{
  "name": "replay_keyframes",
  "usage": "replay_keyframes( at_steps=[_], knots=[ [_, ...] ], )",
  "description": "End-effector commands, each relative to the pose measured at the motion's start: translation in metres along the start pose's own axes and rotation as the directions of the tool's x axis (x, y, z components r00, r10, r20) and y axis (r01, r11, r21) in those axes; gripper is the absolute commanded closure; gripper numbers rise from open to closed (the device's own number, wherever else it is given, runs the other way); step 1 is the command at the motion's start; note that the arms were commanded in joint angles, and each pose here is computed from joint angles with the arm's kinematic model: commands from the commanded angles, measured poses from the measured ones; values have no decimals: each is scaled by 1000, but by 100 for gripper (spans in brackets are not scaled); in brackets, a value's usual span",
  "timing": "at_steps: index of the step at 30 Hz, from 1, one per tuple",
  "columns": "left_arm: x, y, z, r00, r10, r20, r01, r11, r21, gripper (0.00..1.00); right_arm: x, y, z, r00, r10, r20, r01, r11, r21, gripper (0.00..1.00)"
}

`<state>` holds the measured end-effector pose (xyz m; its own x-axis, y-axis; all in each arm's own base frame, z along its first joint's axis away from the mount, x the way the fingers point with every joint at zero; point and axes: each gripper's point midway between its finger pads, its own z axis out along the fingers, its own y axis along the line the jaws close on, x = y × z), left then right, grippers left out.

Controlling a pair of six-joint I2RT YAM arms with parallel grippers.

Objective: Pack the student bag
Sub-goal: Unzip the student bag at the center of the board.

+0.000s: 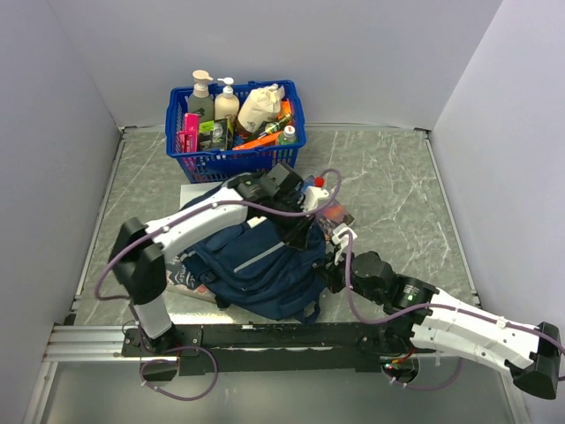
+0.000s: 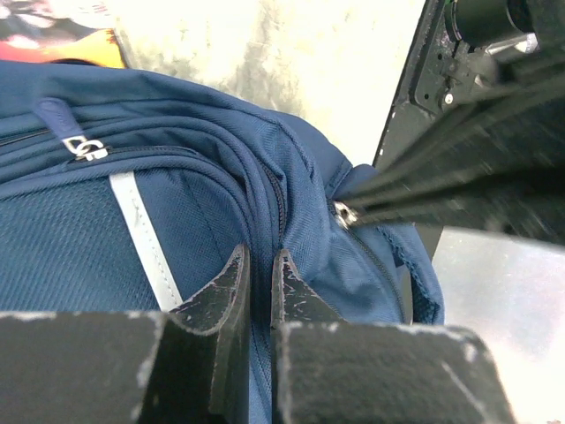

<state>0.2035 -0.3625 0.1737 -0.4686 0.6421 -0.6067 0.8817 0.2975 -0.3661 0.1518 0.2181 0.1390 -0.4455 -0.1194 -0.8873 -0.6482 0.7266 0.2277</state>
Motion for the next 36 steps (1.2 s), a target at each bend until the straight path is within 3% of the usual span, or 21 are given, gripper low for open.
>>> replay_keyframes(
  at_steps=[1,8,22,29,36],
  knots=[
    [-51,-3,13,990,48,129,-57,996,63,99,-34,20,-13,997,17,71,-14,999,-48,100],
    [-77,2,14,979,64,191,-71,997,30,99,-26,36,-20,1000,-5,4,5,997,-73,100],
    [-125,17,26,951,-23,308,28,1000,-12,99,-33,96,-40,987,-100,-123,84,988,-131,100],
    [-170,26,14,910,-27,414,63,995,-72,99,-11,114,-25,975,-123,-185,101,987,-124,100],
    [-221,19,-16,836,-54,546,115,990,-78,99,-2,119,-7,969,-155,-194,136,985,-111,100]
  ],
)
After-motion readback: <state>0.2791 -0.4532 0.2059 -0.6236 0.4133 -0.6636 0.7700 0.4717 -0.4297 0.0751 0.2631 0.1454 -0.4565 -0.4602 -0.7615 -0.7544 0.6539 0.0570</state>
